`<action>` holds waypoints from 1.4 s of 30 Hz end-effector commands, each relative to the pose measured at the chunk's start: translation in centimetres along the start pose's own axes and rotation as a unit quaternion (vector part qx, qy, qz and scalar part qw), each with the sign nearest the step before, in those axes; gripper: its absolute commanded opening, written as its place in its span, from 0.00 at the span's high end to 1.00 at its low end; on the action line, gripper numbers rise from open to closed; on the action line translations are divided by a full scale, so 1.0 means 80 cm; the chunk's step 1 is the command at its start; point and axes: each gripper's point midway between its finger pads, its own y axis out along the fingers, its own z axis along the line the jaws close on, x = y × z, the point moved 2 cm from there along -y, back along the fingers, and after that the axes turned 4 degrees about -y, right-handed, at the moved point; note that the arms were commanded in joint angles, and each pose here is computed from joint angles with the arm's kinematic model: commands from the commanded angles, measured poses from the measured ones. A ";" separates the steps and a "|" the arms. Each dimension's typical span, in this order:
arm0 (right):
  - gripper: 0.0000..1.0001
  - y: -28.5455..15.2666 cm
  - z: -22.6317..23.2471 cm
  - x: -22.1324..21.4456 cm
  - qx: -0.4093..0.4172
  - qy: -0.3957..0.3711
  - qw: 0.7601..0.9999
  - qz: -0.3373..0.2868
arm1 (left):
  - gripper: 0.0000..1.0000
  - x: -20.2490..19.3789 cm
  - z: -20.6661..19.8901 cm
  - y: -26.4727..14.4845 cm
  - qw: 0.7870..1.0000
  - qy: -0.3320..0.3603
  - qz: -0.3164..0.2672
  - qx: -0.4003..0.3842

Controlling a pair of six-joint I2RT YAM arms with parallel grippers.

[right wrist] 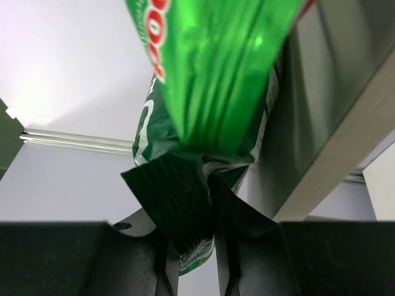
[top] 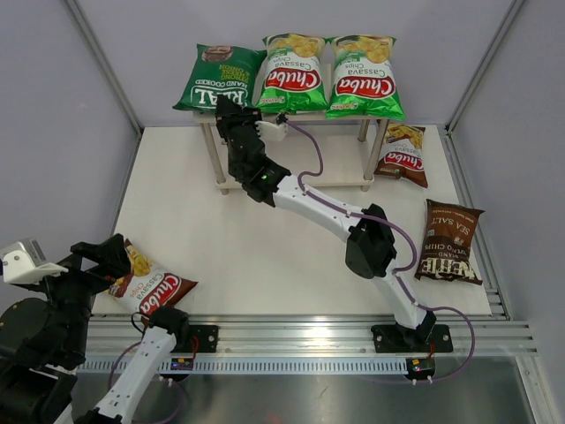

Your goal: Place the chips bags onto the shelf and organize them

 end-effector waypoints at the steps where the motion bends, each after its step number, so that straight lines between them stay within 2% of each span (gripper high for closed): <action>1: 0.69 0.016 0.008 0.023 -0.003 0.018 0.999 -0.031 | 0.01 0.007 0.002 0.000 1.000 0.000 -0.019 0.000; 6: 0.64 0.019 -0.001 0.020 -0.008 0.016 1.000 -0.024 | 0.01 0.007 0.003 0.001 1.000 0.000 -0.018 0.002; 10: 0.57 0.014 0.007 0.016 -0.001 0.020 1.000 -0.005 | 0.01 0.004 0.003 0.004 1.000 0.002 -0.014 0.003; 13: 0.46 0.004 0.010 0.015 0.004 0.023 1.000 0.005 | 0.01 0.002 0.002 0.006 1.000 0.003 -0.012 0.005; 14: 0.37 -0.001 0.009 0.016 0.001 0.021 1.000 0.008 | 0.01 0.001 0.002 0.007 1.000 0.004 -0.010 0.006; 16: 0.31 -0.007 0.011 0.015 0.004 0.023 1.000 0.014 | 0.01 -0.003 0.001 0.011 1.000 0.008 -0.001 0.009; 22: 0.00 -0.025 0.020 0.021 0.021 0.019 0.999 0.036 | 0.01 -0.015 -0.001 0.019 1.000 0.009 0.017 0.012; 30: 0.00 -0.073 -0.001 0.046 0.015 0.003 0.996 0.087 | 0.01 -0.042 0.000 0.046 0.997 0.013 0.054 0.048; 31: 0.01 -0.082 -0.028 0.048 -0.002 -0.015 0.995 0.096 | 0.01 -0.049 0.000 0.051 0.997 0.014 0.062 0.054; 34: 0.01 -0.107 -0.020 0.065 0.007 -0.022 0.993 0.119 | 0.01 -0.061 0.000 0.063 0.994 0.006 0.077 0.073; 37: 0.01 -0.142 -0.042 0.077 0.006 -0.092 0.983 0.161 | 0.01 -0.077 0.004 0.072 0.991 -0.004 0.096 0.096; 40: 0.01 -0.182 -0.087 0.090 -0.006 -0.193 0.957 0.216 | 0.01 -0.100 0.014 0.077 0.986 -0.012 0.113 0.126; 41: 0.01 -0.193 -0.078 0.103 0.007 -0.222 0.948 0.226 | 0.01 -0.107 0.020 0.078 0.983 -0.019 0.118 0.140; 42: 0.01 -0.204 -0.098 0.111 -0.015 -0.253 0.937 0.240 | 0.01 -0.123 0.026 0.080 0.979 -0.014 0.131 0.153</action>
